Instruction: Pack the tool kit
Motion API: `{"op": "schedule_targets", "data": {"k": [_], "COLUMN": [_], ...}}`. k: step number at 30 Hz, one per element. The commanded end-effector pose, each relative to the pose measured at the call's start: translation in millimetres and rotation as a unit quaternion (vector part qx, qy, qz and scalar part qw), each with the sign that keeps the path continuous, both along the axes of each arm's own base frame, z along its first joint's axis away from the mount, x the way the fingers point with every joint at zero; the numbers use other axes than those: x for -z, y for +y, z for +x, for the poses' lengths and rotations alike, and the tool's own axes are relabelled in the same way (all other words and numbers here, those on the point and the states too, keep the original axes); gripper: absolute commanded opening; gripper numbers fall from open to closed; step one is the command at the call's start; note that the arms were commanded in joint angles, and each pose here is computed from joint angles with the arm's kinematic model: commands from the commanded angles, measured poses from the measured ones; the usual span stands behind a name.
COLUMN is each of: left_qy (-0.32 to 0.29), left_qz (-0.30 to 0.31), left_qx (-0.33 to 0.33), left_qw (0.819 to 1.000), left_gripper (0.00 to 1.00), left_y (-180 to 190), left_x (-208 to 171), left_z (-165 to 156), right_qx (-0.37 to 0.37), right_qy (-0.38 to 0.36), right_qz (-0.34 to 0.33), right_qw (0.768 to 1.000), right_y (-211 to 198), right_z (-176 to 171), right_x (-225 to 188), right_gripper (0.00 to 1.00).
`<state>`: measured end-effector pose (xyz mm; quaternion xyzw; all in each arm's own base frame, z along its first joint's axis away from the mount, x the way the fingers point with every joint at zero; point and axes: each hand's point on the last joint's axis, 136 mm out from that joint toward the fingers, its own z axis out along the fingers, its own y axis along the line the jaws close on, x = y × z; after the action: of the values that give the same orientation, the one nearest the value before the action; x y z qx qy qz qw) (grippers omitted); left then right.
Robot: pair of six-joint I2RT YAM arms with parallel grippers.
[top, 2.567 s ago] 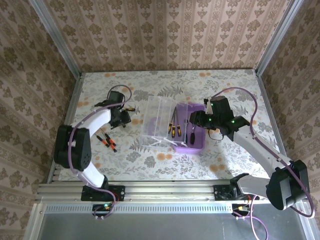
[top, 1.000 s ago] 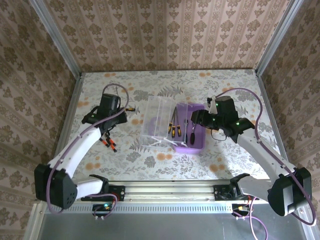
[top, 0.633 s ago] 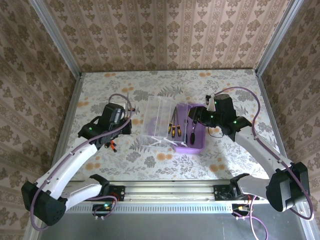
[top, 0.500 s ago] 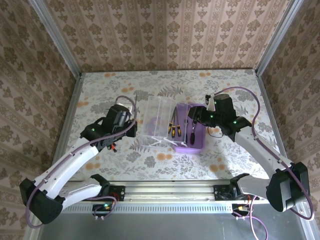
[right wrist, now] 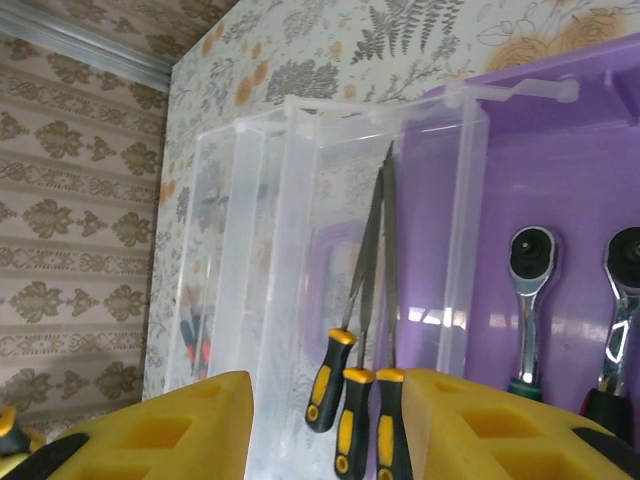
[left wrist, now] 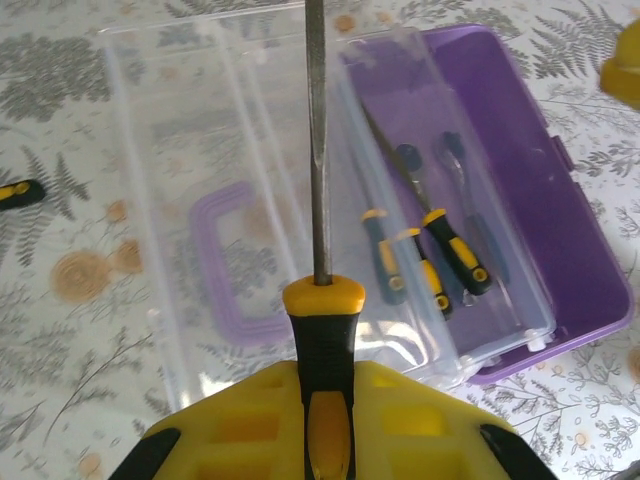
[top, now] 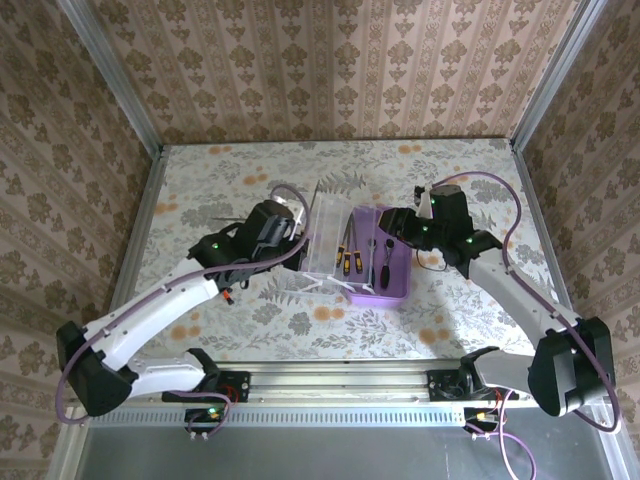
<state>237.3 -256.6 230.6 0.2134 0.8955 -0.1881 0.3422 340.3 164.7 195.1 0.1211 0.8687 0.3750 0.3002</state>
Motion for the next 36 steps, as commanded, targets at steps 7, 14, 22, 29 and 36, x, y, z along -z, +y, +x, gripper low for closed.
{"op": "schedule_targets", "data": {"k": [7,14,22,29,36], "left_qy": [-0.029,0.014,0.029,0.038,0.039], "left_qz": [-0.049,-0.058,-0.063,-0.049,-0.057], "left_qx": [0.068,0.083,0.103,0.106,0.116], "left_qw": [0.996,0.995,0.992,0.992,0.991], "left_gripper": [0.05,0.03,0.03,0.03,0.03], "left_y": [-63,-80,-92,-98,-105], "left_x": [-24,-7,2,11,10], "left_z": [4,-10,-15,-14,-14], "right_qx": [-0.023,-0.029,-0.043,-0.058,-0.065], "right_qy": [-0.043,-0.065,-0.073,-0.074,-0.064], "right_qz": [0.04,0.041,0.077,0.097,0.094], "right_qw": [0.998,0.997,0.993,0.991,0.991], "right_y": [4,1,18,38,47], "right_z": [17,4,17,23,24], "right_x": [-38,-60,-68,-66,-60], "right_gripper": [0.46,0.47,0.48,0.47,0.28]}}
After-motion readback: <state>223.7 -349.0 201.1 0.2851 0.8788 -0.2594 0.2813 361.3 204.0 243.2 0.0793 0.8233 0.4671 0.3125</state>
